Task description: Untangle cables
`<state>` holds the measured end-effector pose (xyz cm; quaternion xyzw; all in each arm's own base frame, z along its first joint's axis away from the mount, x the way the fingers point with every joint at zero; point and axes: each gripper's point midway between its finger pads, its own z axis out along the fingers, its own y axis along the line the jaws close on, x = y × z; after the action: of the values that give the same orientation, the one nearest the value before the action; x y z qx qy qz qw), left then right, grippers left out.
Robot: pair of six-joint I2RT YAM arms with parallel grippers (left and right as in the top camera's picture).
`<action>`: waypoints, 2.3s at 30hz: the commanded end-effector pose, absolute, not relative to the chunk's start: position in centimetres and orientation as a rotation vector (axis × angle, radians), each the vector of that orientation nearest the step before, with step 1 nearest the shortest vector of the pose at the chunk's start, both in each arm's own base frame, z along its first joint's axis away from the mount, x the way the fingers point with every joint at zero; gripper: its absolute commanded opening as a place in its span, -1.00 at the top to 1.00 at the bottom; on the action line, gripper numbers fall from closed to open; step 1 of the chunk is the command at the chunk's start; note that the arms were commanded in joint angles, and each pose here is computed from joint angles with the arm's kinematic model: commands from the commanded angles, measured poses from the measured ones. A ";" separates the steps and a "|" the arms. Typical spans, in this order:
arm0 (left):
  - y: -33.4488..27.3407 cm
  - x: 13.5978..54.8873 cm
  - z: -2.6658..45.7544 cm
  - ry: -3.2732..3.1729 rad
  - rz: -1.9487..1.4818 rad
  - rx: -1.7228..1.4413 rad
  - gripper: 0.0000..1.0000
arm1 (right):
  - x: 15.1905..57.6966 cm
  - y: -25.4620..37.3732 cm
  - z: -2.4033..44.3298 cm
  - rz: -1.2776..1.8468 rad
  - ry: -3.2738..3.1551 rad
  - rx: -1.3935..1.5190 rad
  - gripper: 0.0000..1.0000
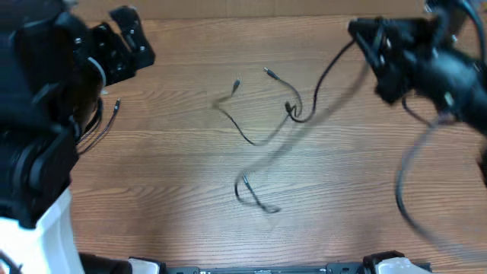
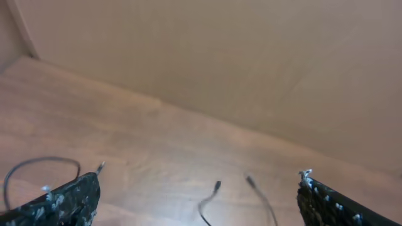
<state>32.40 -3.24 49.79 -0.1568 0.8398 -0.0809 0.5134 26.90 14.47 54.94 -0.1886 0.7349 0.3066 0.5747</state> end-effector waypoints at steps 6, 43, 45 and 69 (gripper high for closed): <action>-4.7 33.0 45.9 2.197 -0.205 -0.299 -0.99 | 24.4 10.6 59.3 0.508 1.572 -0.294 0.92; -5.7 33.0 45.9 2.213 -0.198 -0.156 -0.72 | 51.3 -36.4 49.2 -0.641 1.302 0.403 0.86; -5.7 33.1 46.0 2.209 -0.196 -0.157 -0.72 | 52.3 -38.8 44.7 -0.593 1.376 0.480 0.86; -7.3 35.1 39.8 2.452 -0.204 -0.130 -0.67 | 61.3 -30.8 12.7 0.119 2.058 0.610 -1.00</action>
<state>35.17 -7.00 39.99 -0.0623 0.9362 -0.0765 0.3373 60.62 -31.72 7.76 0.2721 0.8556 0.0138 0.4401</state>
